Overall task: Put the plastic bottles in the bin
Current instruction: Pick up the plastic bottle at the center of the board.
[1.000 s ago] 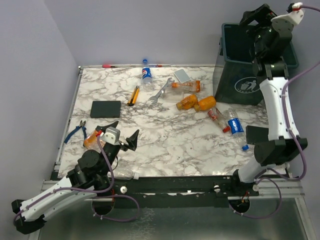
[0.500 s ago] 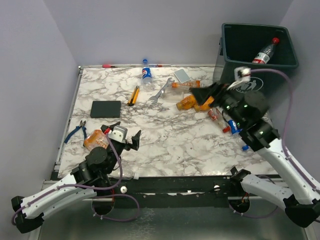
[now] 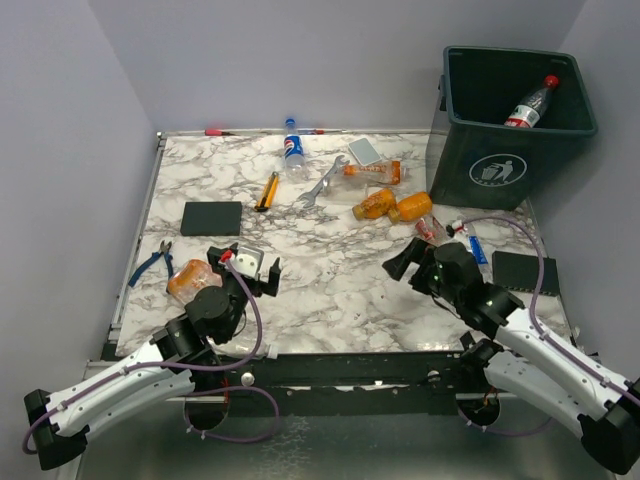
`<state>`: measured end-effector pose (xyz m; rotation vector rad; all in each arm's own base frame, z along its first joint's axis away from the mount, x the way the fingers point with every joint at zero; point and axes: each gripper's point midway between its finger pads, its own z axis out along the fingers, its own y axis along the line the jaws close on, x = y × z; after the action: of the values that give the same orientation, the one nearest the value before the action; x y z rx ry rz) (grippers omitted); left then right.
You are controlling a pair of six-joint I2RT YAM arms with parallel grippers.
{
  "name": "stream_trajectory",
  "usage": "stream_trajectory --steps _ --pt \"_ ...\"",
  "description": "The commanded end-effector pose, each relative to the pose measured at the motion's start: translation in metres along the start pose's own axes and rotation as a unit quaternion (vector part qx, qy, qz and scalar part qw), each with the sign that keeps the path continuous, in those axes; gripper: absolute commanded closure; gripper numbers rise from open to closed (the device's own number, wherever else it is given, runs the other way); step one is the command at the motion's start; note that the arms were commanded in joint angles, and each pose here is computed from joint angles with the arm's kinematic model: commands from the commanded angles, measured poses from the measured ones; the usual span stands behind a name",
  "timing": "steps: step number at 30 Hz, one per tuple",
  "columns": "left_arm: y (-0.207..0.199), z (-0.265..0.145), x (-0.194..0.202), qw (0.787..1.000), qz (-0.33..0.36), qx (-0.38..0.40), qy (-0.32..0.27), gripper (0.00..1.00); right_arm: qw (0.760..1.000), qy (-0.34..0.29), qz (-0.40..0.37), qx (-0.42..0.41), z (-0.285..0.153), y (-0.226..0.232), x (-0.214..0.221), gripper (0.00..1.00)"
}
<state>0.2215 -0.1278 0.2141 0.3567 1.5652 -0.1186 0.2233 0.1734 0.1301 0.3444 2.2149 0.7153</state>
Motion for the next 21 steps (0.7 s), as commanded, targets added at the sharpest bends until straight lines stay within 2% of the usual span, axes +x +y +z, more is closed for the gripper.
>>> stream_trajectory --steps 1,7,10,14,18,21 --pt "0.004 0.000 0.001 1.000 0.001 -0.008 -0.004 0.01 0.987 -0.089 0.074 0.114 -0.010 -0.050 -0.018 0.00" --pt "0.002 0.000 -0.002 1.000 -0.001 -0.001 -0.009 0.01 0.948 -0.239 0.068 0.197 -0.040 -0.083 -0.073 0.00" --pt "-0.003 0.000 -0.003 1.000 -0.006 0.011 -0.011 0.01 0.926 -0.284 0.029 0.247 -0.047 -0.093 -0.095 0.00" --pt "-0.012 0.000 -0.003 0.999 -0.010 0.035 -0.012 0.01 0.922 -0.277 0.000 0.273 -0.025 -0.093 -0.108 0.00" --pt "-0.017 0.001 -0.006 0.999 -0.009 0.048 -0.018 0.01 0.930 -0.241 0.013 0.276 0.006 -0.105 -0.117 0.00" --pt "-0.017 -0.001 -0.011 0.998 -0.016 0.053 -0.030 0.01 0.928 -0.237 0.022 0.286 0.021 -0.120 -0.124 0.00"
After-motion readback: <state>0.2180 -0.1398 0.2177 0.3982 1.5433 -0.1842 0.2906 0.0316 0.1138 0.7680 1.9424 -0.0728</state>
